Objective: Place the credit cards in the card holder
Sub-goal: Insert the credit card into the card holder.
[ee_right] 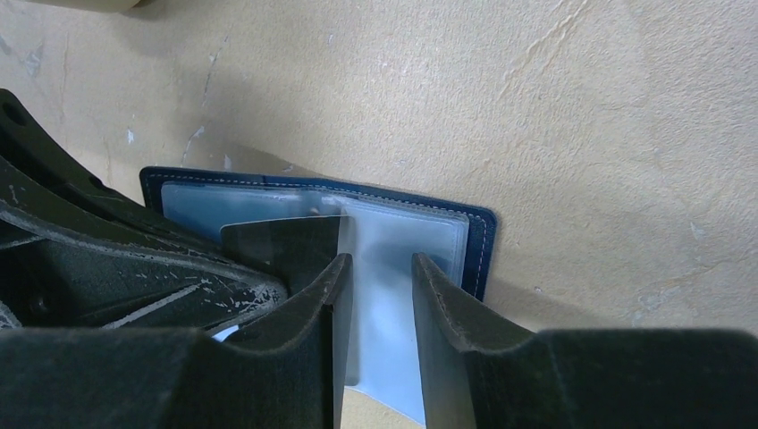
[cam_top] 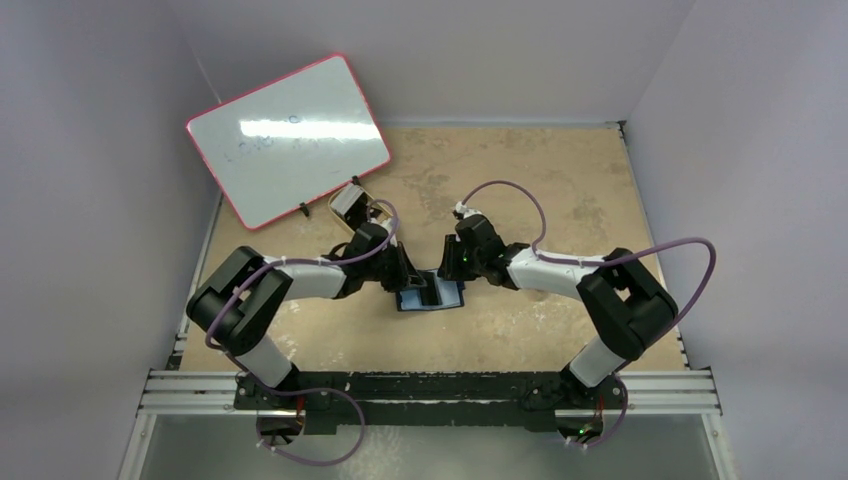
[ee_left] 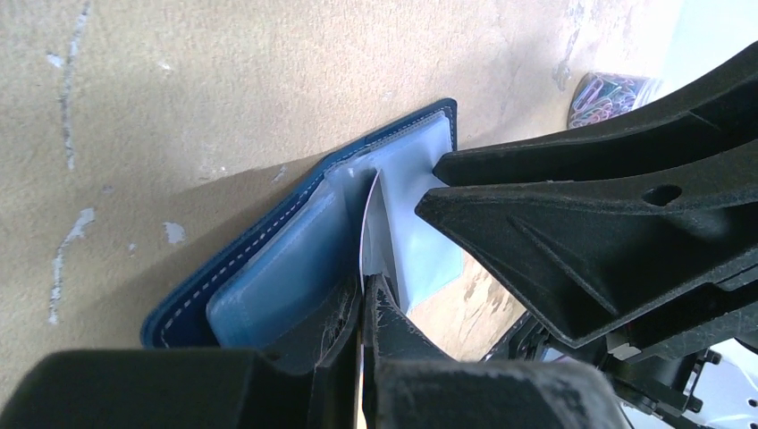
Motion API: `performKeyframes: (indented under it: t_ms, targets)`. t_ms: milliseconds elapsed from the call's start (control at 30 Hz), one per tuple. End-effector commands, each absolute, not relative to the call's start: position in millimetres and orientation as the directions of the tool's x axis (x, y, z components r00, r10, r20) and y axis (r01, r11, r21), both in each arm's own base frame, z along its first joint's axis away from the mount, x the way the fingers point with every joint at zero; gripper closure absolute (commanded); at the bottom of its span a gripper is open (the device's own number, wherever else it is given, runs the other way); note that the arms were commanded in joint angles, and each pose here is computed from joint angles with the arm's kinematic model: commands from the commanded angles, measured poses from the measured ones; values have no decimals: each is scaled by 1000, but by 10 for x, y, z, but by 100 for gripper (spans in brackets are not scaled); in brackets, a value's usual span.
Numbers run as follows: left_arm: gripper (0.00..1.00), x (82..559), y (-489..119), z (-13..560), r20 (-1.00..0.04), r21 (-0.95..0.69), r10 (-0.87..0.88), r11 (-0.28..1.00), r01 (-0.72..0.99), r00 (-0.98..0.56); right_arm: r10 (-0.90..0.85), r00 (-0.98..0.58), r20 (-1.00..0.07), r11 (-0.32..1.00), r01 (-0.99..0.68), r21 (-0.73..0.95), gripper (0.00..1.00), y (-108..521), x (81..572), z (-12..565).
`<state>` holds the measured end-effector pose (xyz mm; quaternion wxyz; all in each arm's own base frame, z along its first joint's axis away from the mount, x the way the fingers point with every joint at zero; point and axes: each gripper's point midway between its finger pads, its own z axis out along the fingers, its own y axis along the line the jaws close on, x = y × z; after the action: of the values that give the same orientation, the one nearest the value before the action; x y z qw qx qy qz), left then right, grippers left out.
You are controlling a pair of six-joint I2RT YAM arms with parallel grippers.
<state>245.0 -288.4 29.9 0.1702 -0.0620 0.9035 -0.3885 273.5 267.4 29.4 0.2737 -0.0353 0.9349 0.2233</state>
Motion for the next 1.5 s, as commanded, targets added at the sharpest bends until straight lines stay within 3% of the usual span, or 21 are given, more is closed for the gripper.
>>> performKeyframes:
  t_ms: [0, 233, 467, 600, 800, 1000, 1467]
  targets:
    - [100, 2341, -2888, 154, -240, -685, -192, 728, 26, -952, 7, -884, -468, 944, -148, 294, 66, 2388, 2615, 146]
    - [100, 2353, -2914, 139, -226, -686, -186, 728, 20, -956, 28, -893, -449, 951, -115, 288, 59, 2247, 2511, 183]
    - [85, 2412, -2865, 203, -255, -660, -202, 751, 18, -946, 38, -904, -426, 955, -93, 281, 53, 2128, 2366, 282]
    - [83, 2459, -2847, 219, -275, -645, -208, 764, 20, -939, 37, -912, -409, 955, -88, 282, 53, 2094, 2298, 250]
    - [84, 2463, -2834, 195, -276, -637, -207, 771, 17, -939, 30, -916, -399, 945, -104, 309, 60, 2137, 2256, 219]
    - [93, 2464, -2880, 203, -278, -644, -193, 764, 33, -941, 21, -919, -393, 925, -131, 356, 61, 2245, 2250, 196]
    - [94, 2526, -3121, 206, -277, -694, -242, 720, 20, -930, 35, -929, -368, 904, -128, 409, 65, 2333, 2201, 107]
